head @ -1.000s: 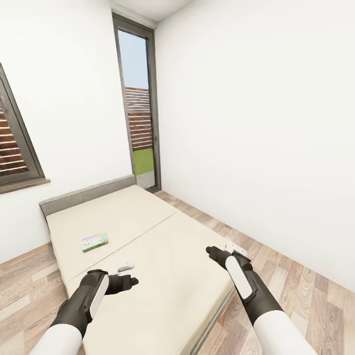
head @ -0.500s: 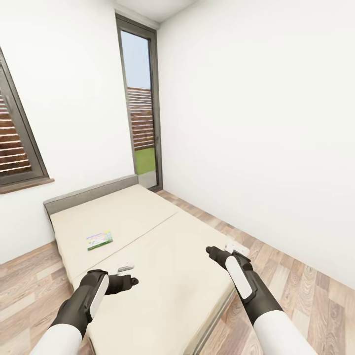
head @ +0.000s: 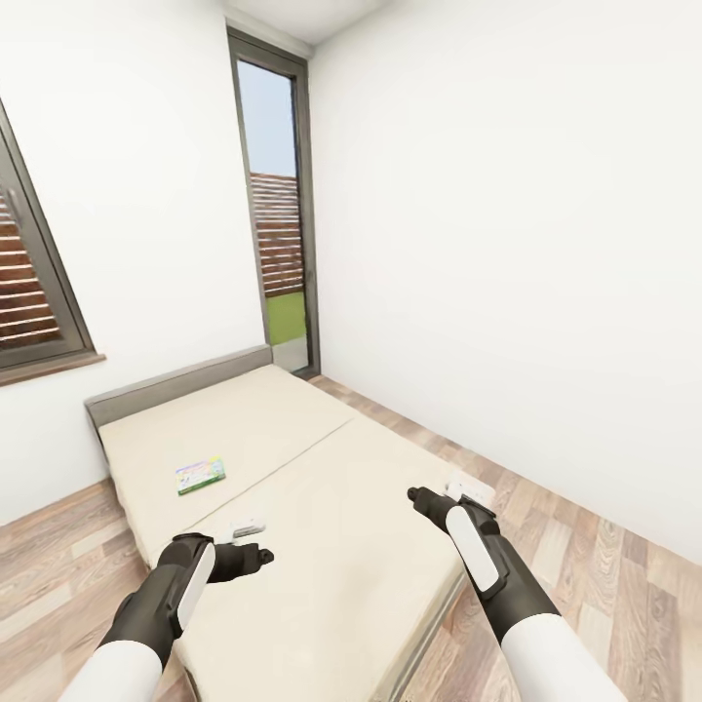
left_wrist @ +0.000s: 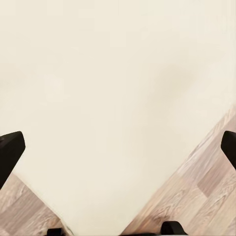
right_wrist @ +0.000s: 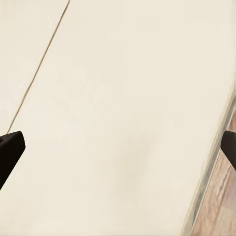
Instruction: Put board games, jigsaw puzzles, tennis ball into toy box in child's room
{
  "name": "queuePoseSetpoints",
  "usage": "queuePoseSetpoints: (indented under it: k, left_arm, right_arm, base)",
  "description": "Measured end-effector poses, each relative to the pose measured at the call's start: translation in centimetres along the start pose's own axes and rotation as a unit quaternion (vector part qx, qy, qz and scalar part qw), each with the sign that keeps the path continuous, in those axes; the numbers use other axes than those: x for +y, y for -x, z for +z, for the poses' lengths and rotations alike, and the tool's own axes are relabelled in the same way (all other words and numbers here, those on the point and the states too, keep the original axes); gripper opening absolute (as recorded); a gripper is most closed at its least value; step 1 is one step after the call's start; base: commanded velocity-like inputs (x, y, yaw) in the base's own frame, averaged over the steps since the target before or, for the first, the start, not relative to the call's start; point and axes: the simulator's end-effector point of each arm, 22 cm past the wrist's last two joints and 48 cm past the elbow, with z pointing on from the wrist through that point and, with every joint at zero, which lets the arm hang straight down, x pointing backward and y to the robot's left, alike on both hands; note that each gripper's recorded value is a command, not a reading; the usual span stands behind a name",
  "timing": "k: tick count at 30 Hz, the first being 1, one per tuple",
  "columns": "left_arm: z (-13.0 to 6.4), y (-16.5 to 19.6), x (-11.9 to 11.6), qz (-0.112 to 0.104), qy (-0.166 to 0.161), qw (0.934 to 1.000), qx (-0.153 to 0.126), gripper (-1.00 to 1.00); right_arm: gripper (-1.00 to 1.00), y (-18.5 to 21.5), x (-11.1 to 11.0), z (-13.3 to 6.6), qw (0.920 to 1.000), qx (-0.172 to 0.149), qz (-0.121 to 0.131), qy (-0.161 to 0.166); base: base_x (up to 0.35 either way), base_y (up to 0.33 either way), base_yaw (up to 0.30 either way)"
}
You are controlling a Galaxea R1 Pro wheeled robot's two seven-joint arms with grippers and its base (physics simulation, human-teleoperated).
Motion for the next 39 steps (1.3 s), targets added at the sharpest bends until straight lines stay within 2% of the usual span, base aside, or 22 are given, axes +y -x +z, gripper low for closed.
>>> queuePoseSetpoints:
  k: [11, 27, 39]
  left_arm:
    - [0.00, 0.00, 0.01, 0.000, 0.000, 1.0000, 0.000, 1.00]
    - [-0.01, 0.02, -0.01, 0.000, 0.000, 1.0000, 0.000, 1.00]
    - [0.01, -0.01, -0.09, 0.000, -0.001, 1.0000, 0.000, 1.00]
  right_arm:
    - [1.00, 0.01, 0.01, 0.00, 1.0000, 0.000, 0.001, 0.000]
    - [1.00, 0.01, 0.00, 0.00, 1.0000, 0.000, 0.001, 0.000]
    - [1.00, 0.01, 0.03, 0.01, 1.0000, 0.000, 0.000, 0.000]
  base:
    - [-0.006, 0.066, -0.240]
    - [-0.003, 0.220, -0.270]
    - [-0.097, 0.096, -0.071]
